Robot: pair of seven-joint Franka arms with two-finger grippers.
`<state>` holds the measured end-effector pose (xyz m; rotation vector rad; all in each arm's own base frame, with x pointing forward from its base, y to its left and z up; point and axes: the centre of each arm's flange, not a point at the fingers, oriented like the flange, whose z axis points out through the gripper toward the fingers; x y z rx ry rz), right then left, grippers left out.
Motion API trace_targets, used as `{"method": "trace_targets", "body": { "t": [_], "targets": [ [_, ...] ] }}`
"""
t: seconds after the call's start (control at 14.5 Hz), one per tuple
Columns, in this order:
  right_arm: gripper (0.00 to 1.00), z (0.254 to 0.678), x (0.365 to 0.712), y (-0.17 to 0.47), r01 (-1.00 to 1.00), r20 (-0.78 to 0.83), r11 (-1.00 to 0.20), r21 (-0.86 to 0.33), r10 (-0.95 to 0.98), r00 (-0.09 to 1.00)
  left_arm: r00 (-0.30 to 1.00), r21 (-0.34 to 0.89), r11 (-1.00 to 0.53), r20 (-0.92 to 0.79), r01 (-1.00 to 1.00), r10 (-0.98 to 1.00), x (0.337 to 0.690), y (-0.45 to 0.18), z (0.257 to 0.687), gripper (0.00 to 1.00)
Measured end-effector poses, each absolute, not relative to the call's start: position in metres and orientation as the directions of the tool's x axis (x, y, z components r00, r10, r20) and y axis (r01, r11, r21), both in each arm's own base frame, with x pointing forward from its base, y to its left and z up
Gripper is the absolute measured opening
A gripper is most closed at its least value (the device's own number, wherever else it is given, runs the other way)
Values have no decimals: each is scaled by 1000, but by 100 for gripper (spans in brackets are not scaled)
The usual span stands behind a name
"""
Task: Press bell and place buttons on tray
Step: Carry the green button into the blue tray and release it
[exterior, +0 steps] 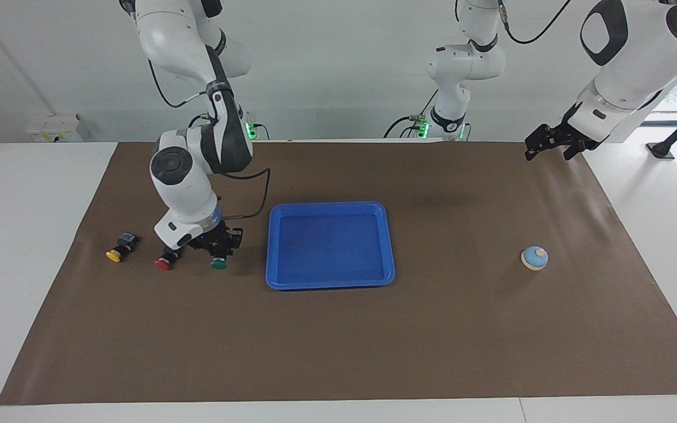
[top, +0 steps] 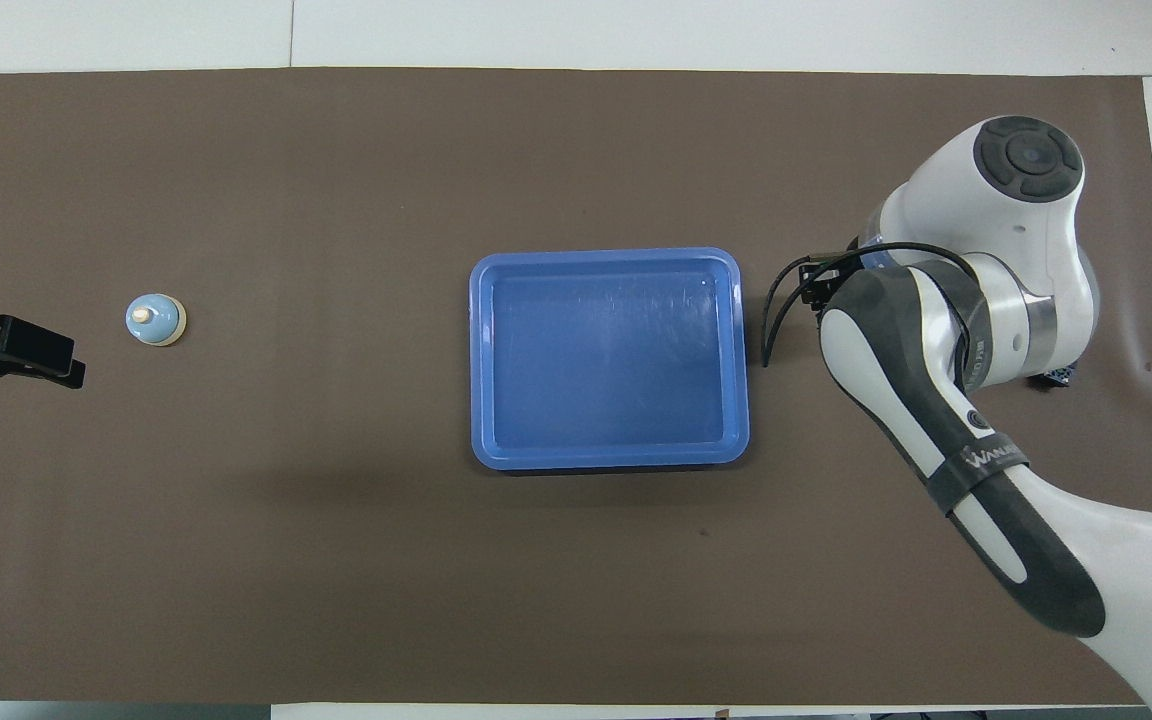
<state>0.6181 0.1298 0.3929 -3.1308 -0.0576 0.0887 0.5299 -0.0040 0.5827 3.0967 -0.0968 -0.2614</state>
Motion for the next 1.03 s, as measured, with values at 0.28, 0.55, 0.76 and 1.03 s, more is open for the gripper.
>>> {"method": "trace_targets", "body": {
  "t": [0.28, 0.55, 0.76, 1.03],
  "targets": [
    [44, 399, 601, 204, 50, -52, -998, -34, 52, 997, 987, 36, -997, -148, -61, -66, 532, -5, 584, 100],
    [44, 369, 576, 255, 57, -20, -997, -42, 58, 998, 987, 36, -998, -148, -60, -64, 532, -4, 584, 100],
    [44, 336, 568, 249, 52, 5, -997, -49, 52, 999, 987, 36, -998, -148, -59, -63, 532, -4, 584, 100],
    [44, 321, 564, 246, 8, -1, -999, -47, 8, 1000, 987, 36, -998, -148, -57, -62, 532, -3, 584, 100]
  ]
}}
